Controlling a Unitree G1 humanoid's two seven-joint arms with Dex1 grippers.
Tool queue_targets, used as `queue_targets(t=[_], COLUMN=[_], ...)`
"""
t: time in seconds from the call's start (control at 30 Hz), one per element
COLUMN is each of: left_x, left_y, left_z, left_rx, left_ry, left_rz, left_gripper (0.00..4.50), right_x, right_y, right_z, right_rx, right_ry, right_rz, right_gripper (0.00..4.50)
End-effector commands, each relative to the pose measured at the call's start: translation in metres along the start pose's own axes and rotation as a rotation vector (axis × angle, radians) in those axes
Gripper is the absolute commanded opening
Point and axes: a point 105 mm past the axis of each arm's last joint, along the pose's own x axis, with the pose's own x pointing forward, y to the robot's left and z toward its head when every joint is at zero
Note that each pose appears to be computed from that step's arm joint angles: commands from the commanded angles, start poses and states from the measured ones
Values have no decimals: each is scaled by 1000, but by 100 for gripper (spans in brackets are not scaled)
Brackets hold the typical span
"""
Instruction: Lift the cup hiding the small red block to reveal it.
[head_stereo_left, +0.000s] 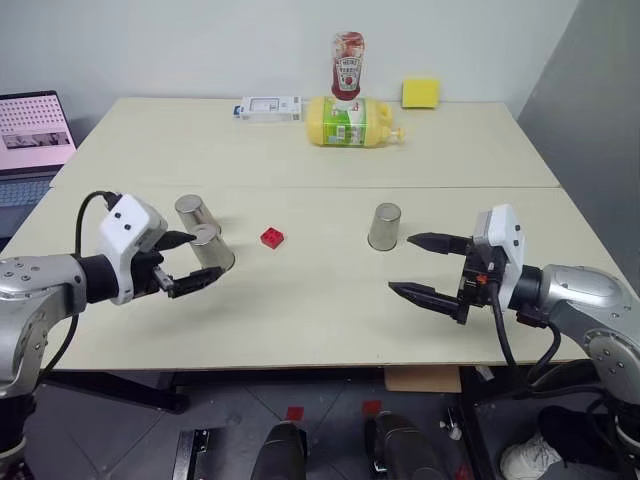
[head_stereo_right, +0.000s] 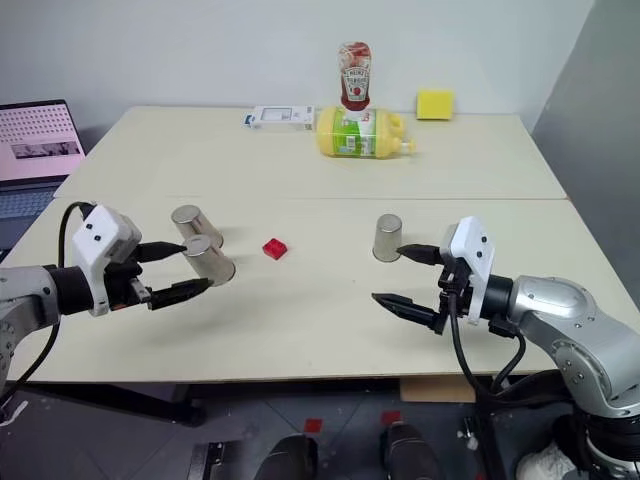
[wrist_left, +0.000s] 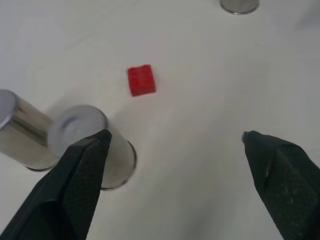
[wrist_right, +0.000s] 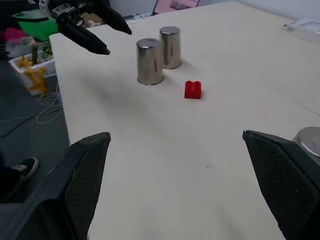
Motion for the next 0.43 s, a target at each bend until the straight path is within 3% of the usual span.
queue_targets(t=[0.03, 0.43], left_x=[-12, -18], left_y=[0, 5], left_z=[16, 24], left_rx=[49, 72], left_ry=[-29, -52], left_rz=[7, 58], left_gripper=[446, 446], right_x=[-6, -6], right_y=[-2, -9], right_z=[8, 7], right_rx=[5, -8], right_ry=[-4, 4], right_rz=[30, 36], right_gripper=[450, 450])
